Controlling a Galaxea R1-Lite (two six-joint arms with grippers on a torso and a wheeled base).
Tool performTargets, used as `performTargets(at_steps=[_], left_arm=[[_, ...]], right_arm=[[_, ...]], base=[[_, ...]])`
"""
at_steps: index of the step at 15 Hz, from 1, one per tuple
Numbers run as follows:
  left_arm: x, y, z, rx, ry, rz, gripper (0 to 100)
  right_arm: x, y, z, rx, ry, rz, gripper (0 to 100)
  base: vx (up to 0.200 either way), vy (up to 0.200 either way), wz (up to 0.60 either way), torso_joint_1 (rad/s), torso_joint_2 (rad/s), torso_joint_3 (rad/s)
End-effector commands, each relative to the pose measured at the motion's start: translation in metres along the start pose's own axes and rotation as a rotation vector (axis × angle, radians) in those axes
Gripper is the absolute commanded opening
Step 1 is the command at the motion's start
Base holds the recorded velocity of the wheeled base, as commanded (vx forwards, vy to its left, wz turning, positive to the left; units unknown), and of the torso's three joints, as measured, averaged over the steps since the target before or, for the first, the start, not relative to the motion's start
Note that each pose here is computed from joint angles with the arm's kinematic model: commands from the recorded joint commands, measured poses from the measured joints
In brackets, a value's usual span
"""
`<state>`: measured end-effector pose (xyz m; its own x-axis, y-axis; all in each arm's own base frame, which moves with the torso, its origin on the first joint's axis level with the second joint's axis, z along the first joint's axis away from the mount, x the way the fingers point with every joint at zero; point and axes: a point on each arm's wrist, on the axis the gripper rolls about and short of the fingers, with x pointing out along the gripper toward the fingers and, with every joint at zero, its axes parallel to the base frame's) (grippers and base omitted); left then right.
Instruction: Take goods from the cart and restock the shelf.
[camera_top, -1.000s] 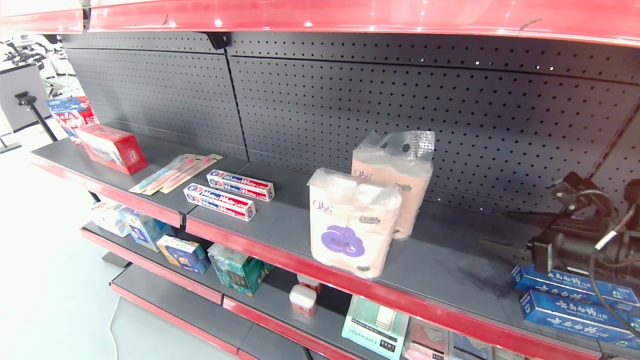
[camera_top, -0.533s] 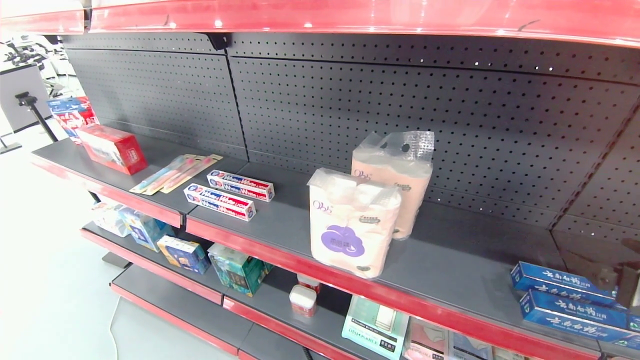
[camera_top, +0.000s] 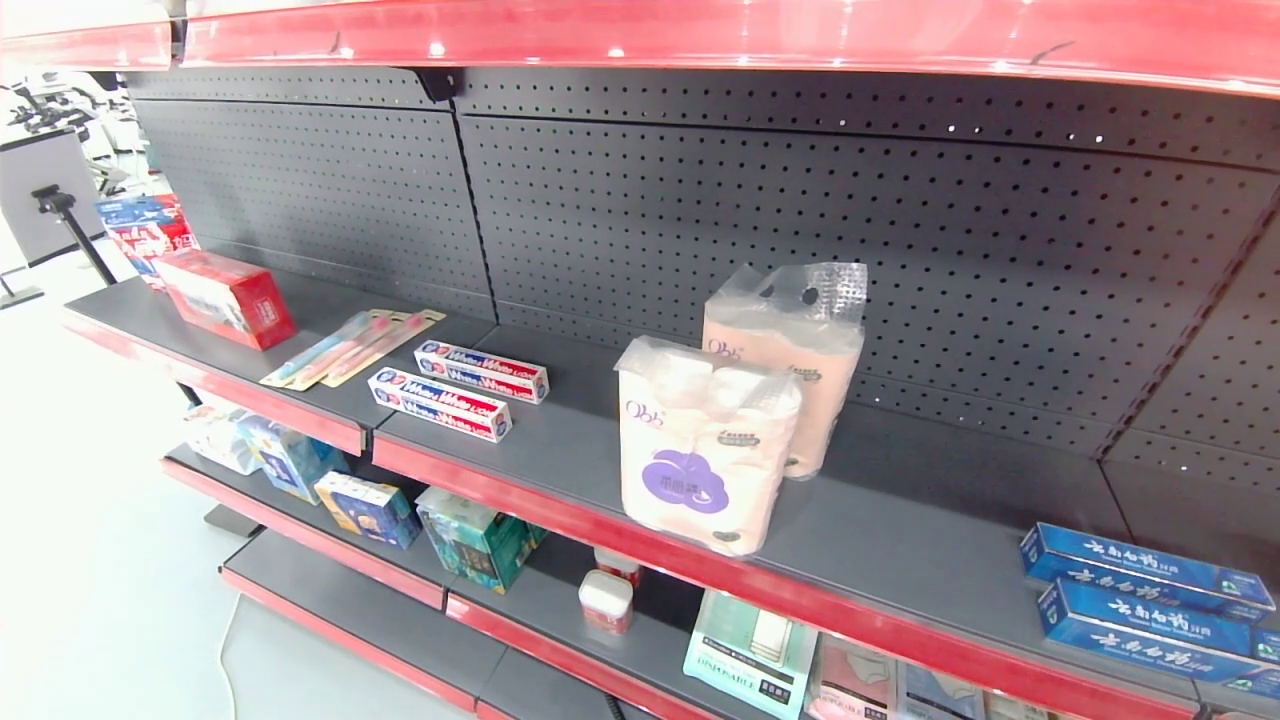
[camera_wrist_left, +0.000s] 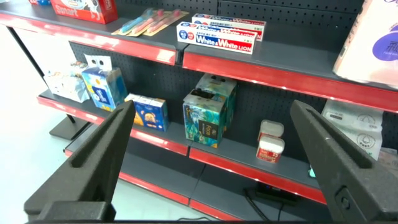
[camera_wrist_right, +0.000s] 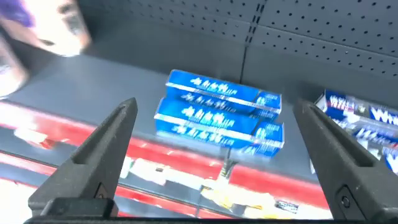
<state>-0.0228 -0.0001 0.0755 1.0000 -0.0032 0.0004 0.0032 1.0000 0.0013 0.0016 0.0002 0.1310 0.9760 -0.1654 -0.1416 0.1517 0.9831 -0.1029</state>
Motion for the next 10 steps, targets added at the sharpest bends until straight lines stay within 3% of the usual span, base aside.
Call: performTargets(at_steps=[1,7,8,10], left_arm=[[0.000,0.000,0.000,0.000,0.000,0.000,100],[0.000,0.000,0.000,0.000,0.000,0.000,100],[0.000,0.000,0.000,0.000,0.000,0.000,100],[0.000,0.000,0.000,0.000,0.000,0.000,100]], right_arm=[[-0.021,0.003,-0.030,0.010,-0.102,0.054,100],[-0.019,0.002,-0.034,0.004,-0.080,0.197,100],[-0.019,0.003,-0.051,-0.003,-0.117,0.218,100],[-0.021,0.002,-0.052,0.043,-0.142,0.228,100]], base=[[0.000,0.000,0.00,0.000,0.00,0.000],[0.000,0.000,0.00,0.000,0.00,0.000],[0.000,0.000,0.00,0.000,0.00,0.000],[0.000,0.000,0.00,0.000,0.00,0.000]])
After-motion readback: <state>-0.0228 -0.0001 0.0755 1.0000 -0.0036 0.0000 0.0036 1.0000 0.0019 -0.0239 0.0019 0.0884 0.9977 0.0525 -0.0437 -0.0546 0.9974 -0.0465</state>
